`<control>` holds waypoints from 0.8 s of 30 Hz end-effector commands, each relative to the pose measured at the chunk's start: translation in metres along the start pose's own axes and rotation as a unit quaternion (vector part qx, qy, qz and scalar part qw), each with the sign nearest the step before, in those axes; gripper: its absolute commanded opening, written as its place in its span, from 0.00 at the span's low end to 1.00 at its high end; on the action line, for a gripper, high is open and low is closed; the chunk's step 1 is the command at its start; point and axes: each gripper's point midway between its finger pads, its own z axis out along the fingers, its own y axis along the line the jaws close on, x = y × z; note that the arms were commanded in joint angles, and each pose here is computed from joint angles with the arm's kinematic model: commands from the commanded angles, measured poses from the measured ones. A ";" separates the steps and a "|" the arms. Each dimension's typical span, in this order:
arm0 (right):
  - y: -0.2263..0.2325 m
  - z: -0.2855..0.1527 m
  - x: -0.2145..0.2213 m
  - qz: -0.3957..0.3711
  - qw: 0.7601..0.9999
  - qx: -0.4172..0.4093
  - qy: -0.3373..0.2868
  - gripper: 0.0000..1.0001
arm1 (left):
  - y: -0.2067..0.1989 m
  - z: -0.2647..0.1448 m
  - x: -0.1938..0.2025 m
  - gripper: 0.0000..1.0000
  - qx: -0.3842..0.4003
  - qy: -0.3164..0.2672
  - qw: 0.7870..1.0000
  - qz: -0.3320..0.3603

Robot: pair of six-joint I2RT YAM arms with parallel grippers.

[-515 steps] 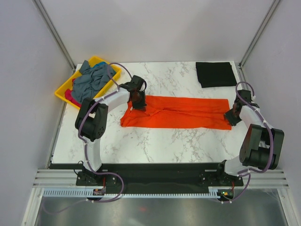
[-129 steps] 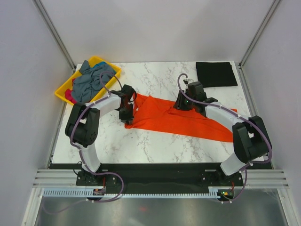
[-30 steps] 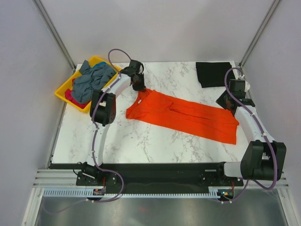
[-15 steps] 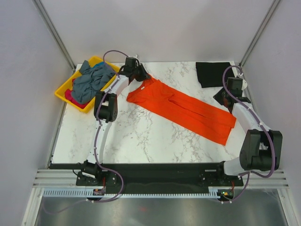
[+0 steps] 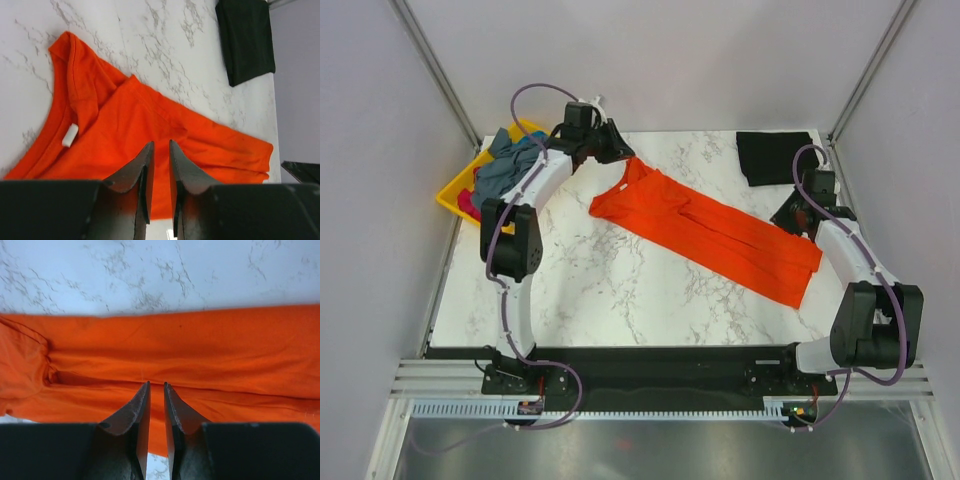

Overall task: Fold and stack the t-shirts
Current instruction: Fold the tshirt

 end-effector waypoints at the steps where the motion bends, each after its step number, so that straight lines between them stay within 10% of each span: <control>1: -0.020 -0.008 0.035 -0.027 0.997 0.022 0.069 0.25 | -0.005 -0.040 0.023 0.25 -0.025 0.032 0.999 0.030; 11: -0.072 -0.005 0.093 -0.026 0.987 0.089 0.128 0.22 | 0.090 -0.067 0.111 0.22 -0.195 0.084 0.977 0.011; 24: -0.111 -0.003 0.113 -0.009 0.981 0.157 0.112 0.20 | 0.160 -0.038 0.127 0.20 -0.317 0.122 0.940 0.015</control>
